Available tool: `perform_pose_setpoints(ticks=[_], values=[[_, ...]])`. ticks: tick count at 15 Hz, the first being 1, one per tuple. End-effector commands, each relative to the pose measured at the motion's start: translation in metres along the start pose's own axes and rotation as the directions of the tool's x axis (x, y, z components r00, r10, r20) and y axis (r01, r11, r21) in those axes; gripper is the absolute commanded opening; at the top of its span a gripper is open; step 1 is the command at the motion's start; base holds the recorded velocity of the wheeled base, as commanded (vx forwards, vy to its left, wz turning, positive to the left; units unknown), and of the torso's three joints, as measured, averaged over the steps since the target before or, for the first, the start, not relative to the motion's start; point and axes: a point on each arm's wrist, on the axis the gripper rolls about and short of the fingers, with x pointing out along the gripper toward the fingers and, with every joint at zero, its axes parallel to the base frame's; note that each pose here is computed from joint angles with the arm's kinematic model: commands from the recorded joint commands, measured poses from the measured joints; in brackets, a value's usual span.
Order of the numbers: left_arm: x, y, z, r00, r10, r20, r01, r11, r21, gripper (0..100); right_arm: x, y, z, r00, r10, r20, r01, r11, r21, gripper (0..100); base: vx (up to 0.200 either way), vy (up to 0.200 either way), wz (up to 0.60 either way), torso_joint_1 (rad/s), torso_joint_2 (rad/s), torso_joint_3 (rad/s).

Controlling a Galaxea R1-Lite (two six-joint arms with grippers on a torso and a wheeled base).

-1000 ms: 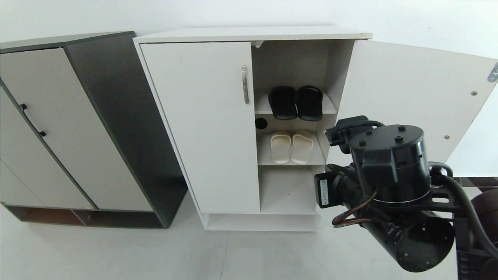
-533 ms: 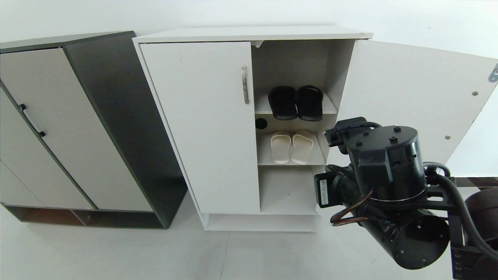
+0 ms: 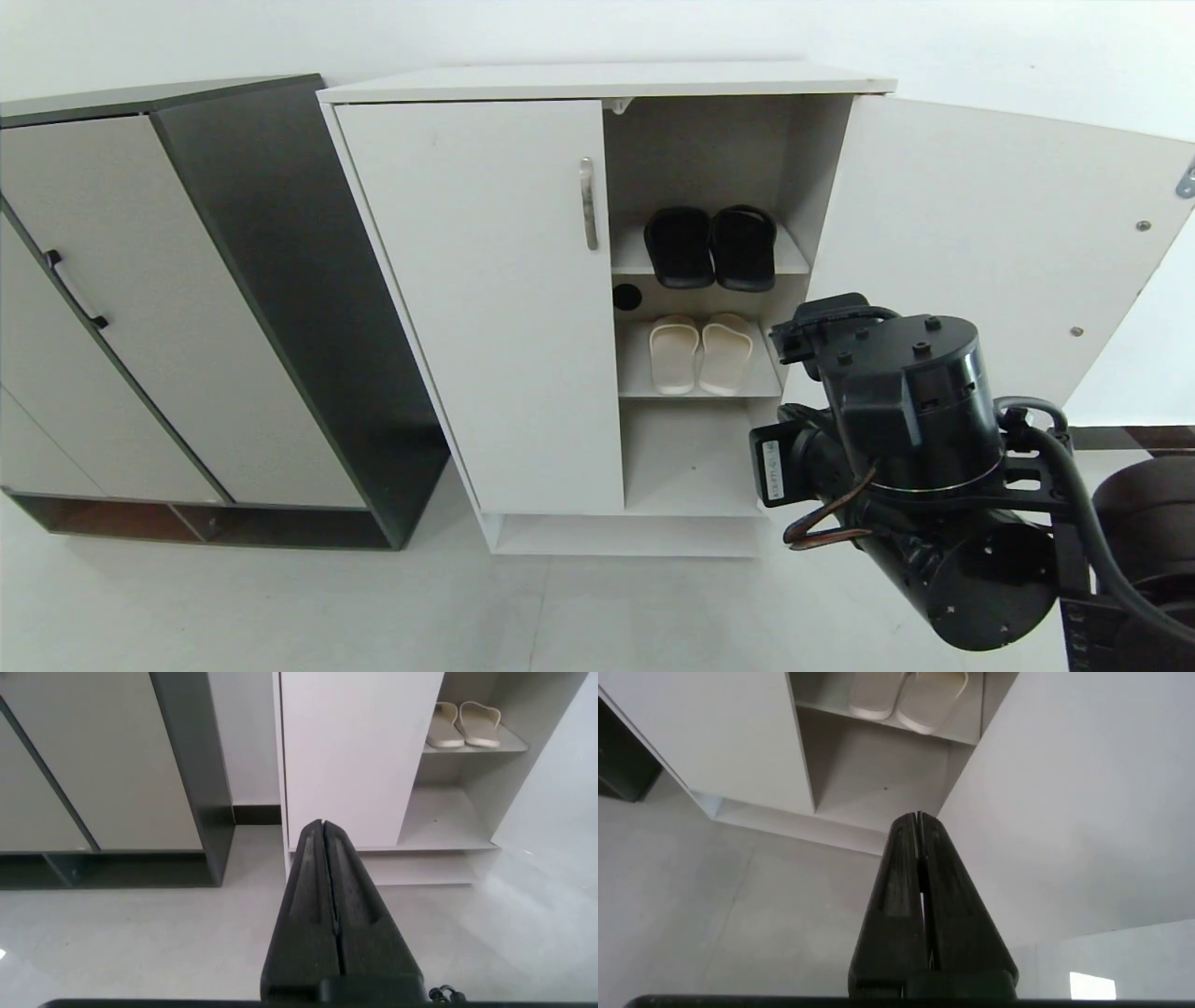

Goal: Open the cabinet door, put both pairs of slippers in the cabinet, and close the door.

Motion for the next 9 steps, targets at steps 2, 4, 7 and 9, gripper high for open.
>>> perform_pose_setpoints(ticks=[2,4,7,9], values=[[0.0001,0.0,0.0,1.0,0.0,-0.002,0.0,1.0,0.0,0,0.0006,0.0015,-0.0013,1.0,0.001,-0.003,-0.001,1.0,-0.004,0,0.0,0.0,0.0,0.0,0.0,0.0],[0.0001,0.0,0.0,1.0,0.0,-0.002,0.0,1.0,0.0,0,0.0003,0.0015,0.0001,1.0,0.004,0.007,-0.005,1.0,0.007,0,0.0,0.0,0.0,0.0,0.0,0.0],[0.0001,0.0,0.0,1.0,0.0,-0.002,0.0,1.0,0.0,0,0.0009,0.0009,0.0007,1.0,0.002,0.011,-0.002,1.0,0.013,0,0.0,0.0,0.0,0.008,-0.14,-0.145],[0.0001,0.0,0.0,1.0,0.0,-0.002,0.0,1.0,0.0,0,0.0003,0.0015,0.0006,1.0,0.004,0.012,-0.004,1.0,0.012,0,0.0,0.0,0.0,0.022,-0.15,-0.334]])
